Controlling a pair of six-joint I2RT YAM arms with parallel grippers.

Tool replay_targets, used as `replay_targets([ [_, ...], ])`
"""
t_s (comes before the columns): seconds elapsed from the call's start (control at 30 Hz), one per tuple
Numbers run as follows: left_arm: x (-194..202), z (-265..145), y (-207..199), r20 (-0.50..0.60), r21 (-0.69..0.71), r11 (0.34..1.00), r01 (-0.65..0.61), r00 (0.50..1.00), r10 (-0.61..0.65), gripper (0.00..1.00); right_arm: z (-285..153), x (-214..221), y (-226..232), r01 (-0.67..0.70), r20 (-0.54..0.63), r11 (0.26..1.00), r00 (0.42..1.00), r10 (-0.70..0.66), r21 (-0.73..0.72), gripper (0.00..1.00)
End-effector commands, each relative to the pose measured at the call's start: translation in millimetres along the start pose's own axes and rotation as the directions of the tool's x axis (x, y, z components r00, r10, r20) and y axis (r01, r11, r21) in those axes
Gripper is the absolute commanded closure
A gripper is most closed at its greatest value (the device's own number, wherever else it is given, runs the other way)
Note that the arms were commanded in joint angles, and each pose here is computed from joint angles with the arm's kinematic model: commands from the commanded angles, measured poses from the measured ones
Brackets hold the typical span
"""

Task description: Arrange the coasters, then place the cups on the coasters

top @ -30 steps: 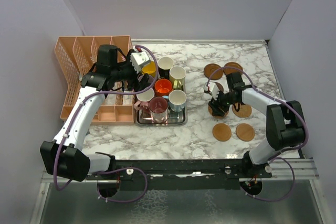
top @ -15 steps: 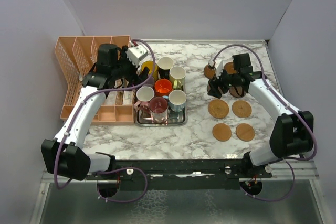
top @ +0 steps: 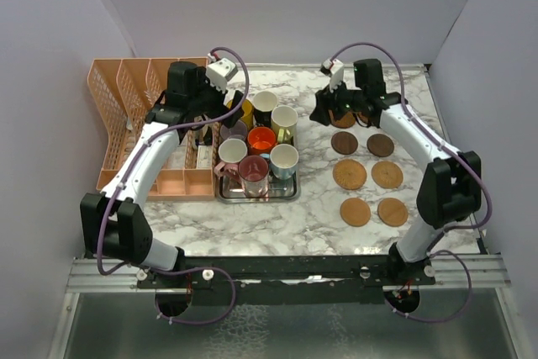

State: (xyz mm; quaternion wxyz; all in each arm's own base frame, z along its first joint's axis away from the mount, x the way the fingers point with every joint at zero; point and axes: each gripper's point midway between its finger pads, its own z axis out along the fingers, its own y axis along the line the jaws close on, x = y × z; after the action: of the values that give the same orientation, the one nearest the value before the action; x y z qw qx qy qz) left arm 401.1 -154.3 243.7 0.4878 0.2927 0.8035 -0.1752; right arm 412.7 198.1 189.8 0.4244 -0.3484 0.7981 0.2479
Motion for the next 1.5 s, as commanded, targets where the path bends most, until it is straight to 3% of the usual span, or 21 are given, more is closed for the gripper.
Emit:
replay_targets([
  [0.0,-19,-12,-8,0.093,0.012,1.000,-0.014,0.996,0.013,0.01,33,-25,-7,-0.025,0.006,0.998,1.000,0.025,0.052,0.43],
  [0.2,-13,-17,-9,0.090,-0.001,1.000,-0.020,0.996,0.020,0.01,70,-39,-8,-0.014,-0.041,0.997,0.999,0.017,0.072,0.48],
  [0.5,-22,-25,-10,0.110,-0.010,0.999,-0.039,0.993,0.040,0.01,110,-24,-11,-0.009,-0.173,0.993,0.984,0.029,0.115,0.54],
  [0.83,-18,-31,-9,0.101,-0.028,0.997,-0.067,0.992,0.069,0.01,117,4,-13,-0.008,-0.252,0.993,0.967,0.038,0.119,0.58],
  [1.33,-15,-27,-9,0.091,-0.020,0.997,-0.072,0.993,0.074,0.01,136,11,-12,-0.034,-0.277,0.993,0.959,0.064,0.113,0.76],
  [1.47,-15,-28,-9,0.092,-0.022,0.997,-0.078,0.993,0.080,0.01,133,7,-13,-0.030,-0.272,0.992,0.960,0.062,0.120,0.86],
])
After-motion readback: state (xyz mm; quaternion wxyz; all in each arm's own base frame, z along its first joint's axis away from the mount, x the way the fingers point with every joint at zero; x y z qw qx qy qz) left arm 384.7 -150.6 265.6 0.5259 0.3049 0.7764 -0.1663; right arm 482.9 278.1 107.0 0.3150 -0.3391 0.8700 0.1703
